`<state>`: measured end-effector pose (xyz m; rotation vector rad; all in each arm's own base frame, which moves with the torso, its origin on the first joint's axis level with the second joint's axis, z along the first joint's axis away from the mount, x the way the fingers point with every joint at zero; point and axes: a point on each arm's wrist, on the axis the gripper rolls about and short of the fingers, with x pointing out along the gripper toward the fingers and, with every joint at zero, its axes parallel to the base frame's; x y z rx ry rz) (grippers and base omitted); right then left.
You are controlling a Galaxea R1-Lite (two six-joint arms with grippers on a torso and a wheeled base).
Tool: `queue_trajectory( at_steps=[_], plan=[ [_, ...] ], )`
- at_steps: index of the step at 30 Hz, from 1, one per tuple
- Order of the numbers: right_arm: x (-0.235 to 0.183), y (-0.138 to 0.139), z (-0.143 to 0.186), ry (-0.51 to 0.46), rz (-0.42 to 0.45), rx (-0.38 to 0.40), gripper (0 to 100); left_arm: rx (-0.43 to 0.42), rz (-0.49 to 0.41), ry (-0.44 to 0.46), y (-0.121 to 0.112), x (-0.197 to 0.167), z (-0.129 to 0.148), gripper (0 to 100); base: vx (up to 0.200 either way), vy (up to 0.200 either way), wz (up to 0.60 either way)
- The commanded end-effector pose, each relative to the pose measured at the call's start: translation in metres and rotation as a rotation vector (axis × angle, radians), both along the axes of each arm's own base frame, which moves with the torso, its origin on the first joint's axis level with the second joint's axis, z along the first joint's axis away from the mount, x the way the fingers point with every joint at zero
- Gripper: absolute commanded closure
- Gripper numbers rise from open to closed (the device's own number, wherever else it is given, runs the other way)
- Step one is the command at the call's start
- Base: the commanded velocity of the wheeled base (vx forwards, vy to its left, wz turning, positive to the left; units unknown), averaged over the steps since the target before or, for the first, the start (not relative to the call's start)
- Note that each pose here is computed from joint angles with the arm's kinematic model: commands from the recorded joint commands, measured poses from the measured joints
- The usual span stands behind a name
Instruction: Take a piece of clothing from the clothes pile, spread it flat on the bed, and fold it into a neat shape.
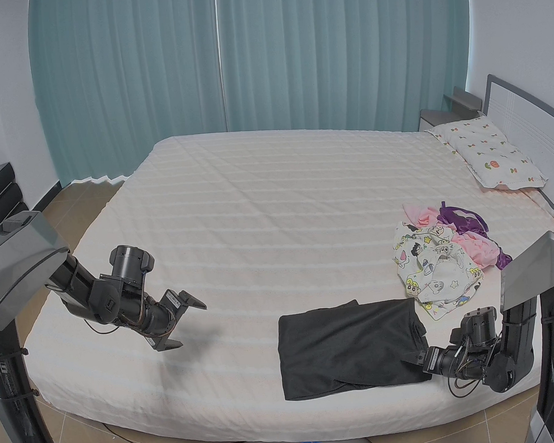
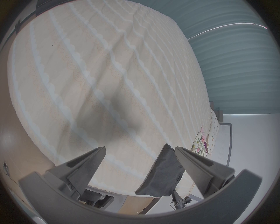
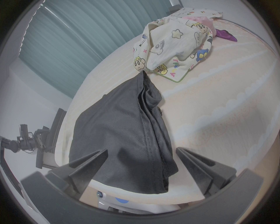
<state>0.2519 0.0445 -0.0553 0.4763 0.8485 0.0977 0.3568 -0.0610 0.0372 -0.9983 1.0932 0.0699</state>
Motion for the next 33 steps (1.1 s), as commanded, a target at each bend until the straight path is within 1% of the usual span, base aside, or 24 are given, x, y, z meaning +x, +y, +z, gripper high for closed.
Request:
queue_trajectory(
  at_steps=[1,3,6,15,18,19,22,24,27,31,32,33],
  plan=[
    [-0.003,-0.002,-0.005,0.019,-0.005,-0.022,100,0.0,0.001,0.001,0.0,0.0,-0.001,0,0.0,0.0,0.0],
    [-0.006,-0.005,-0.003,0.02,-0.025,-0.035,100,0.0,0.001,0.001,0.0,0.0,-0.001,0,0.0,0.0,0.0],
    [-0.011,-0.007,-0.003,0.035,-0.027,-0.04,100,0.0,0.001,0.001,0.0,0.0,-0.001,0,0.0,0.0,0.0],
    [-0.019,-0.015,0.001,-0.001,-0.056,-0.034,100,0.0,0.001,0.001,0.0,0.0,-0.001,0,0.0,0.0,0.0],
    [-0.019,-0.017,0.0,0.002,-0.058,-0.037,100,0.0,0.001,0.001,0.0,0.0,-0.001,0,0.0,0.0,0.0],
    [-0.019,-0.017,0.0,0.002,-0.057,-0.038,0,0.0,0.001,0.001,0.0,0.0,-0.001,0,0.0,0.0,0.0],
    [-0.025,-0.018,0.001,0.02,-0.049,-0.041,0,0.0,0.001,0.001,0.0,0.0,-0.001,0,0.0,0.0,0.0],
    [-0.025,-0.019,0.002,0.014,-0.047,-0.044,0,0.0,0.001,0.001,0.0,0.0,-0.001,0,0.0,0.0,0.0],
    [-0.016,-0.023,0.008,-0.058,-0.068,-0.034,0,0.0,0.001,0.001,0.0,0.0,-0.001,0,0.0,0.0,0.0],
    [0.004,-0.022,0.009,-0.134,-0.071,-0.018,0,-0.001,0.002,0.0,0.0,0.0,0.0,0,0.0,0.0,0.0],
    [0.004,-0.022,0.009,-0.134,-0.071,-0.018,0,-0.001,0.002,0.0,0.0,0.0,0.0,0,0.0,0.0,0.0],
    [0.014,-0.021,0.008,-0.164,-0.071,-0.013,0,-0.001,0.002,-0.001,0.0,0.001,0.0,0,0.0,0.0,0.0]
  ],
)
